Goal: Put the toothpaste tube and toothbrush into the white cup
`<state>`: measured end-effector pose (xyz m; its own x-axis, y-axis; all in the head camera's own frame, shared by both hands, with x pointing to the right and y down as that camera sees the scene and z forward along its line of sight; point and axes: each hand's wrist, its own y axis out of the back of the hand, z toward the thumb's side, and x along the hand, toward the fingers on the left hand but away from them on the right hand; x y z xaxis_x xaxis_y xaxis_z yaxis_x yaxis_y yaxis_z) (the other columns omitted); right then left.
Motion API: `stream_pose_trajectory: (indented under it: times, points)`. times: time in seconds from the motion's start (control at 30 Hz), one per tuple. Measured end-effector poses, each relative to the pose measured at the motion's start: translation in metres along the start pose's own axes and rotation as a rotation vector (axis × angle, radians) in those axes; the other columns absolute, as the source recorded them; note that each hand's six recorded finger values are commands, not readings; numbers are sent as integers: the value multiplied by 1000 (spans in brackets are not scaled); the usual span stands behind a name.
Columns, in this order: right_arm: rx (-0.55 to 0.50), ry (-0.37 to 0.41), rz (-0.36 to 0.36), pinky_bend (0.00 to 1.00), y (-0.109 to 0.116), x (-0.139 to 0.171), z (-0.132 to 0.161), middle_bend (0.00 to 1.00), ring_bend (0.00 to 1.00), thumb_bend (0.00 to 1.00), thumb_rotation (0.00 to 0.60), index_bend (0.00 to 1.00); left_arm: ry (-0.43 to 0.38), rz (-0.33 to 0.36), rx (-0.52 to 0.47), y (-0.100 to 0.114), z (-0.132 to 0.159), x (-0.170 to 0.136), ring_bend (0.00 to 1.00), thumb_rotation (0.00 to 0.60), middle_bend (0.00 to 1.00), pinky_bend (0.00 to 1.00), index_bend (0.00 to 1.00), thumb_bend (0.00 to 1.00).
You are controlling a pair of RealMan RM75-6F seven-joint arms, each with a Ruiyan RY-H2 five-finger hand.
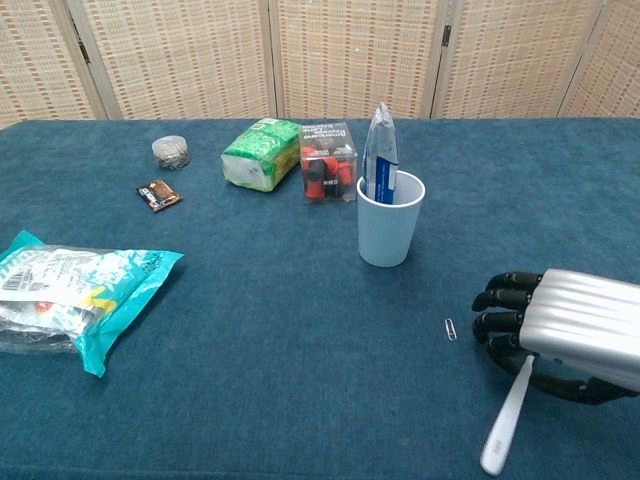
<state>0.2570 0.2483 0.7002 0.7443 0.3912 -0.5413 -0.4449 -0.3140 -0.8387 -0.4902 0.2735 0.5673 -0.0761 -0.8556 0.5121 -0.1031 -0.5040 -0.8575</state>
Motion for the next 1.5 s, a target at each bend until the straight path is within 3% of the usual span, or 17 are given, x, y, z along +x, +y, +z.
stream_pose_trajectory:
  times: [0.3, 0.53, 0.63, 0.7, 0.83, 0.9, 0.97, 1.1, 1.2, 1.3, 1.5]
  points:
    - [49, -123, -55, 197, 16, -2, -55, 335, 180, 364, 600, 554, -8, -5, 2, -1, 4, 2, 142, 600, 116, 198, 175, 248]
    - [83, -165, -60, 194, 17, -14, -88, 334, 180, 324, 600, 550, -10, -3, 6, 1, 7, 2, 141, 600, 116, 198, 174, 248]
    - [89, -189, -55, 169, 15, -24, -100, 308, 174, 188, 600, 428, -11, -5, 8, 2, 7, 2, 141, 600, 116, 198, 174, 248]
    - [88, -223, -46, 146, 11, -30, -109, 268, 149, 106, 600, 290, -8, -4, 8, 2, 7, 1, 142, 600, 116, 198, 174, 248]
    - [72, -288, -36, 116, 8, -33, -120, 212, 106, 71, 600, 173, 0, -5, 10, 3, 5, 0, 141, 600, 116, 197, 175, 248]
    - [59, -320, -40, 115, 9, -33, -124, 210, 105, 127, 600, 168, 2, -7, 11, 2, 4, 0, 141, 600, 116, 197, 175, 248]
    - [38, -325, -49, 114, 11, -32, -122, 224, 105, 268, 600, 170, 1, -7, 11, 2, 4, 1, 141, 600, 116, 197, 174, 248]
    - [-34, -296, -74, 114, 17, -28, -109, 247, 105, 555, 600, 254, 0, -7, 10, 2, 5, 1, 142, 600, 116, 197, 174, 248]
    - [-64, -256, -64, 114, 17, -24, -94, 248, 105, 673, 600, 306, -3, -8, 8, 1, 6, 1, 142, 600, 116, 197, 174, 248]
    - [-85, -208, -29, 114, 13, -19, -75, 248, 105, 733, 600, 329, -4, -8, 6, 1, 6, 1, 141, 600, 116, 197, 174, 248]
    - [-88, -148, 49, 114, -1, -13, -50, 249, 105, 756, 600, 335, -3, -7, 4, 1, 4, 0, 141, 600, 116, 197, 175, 248]
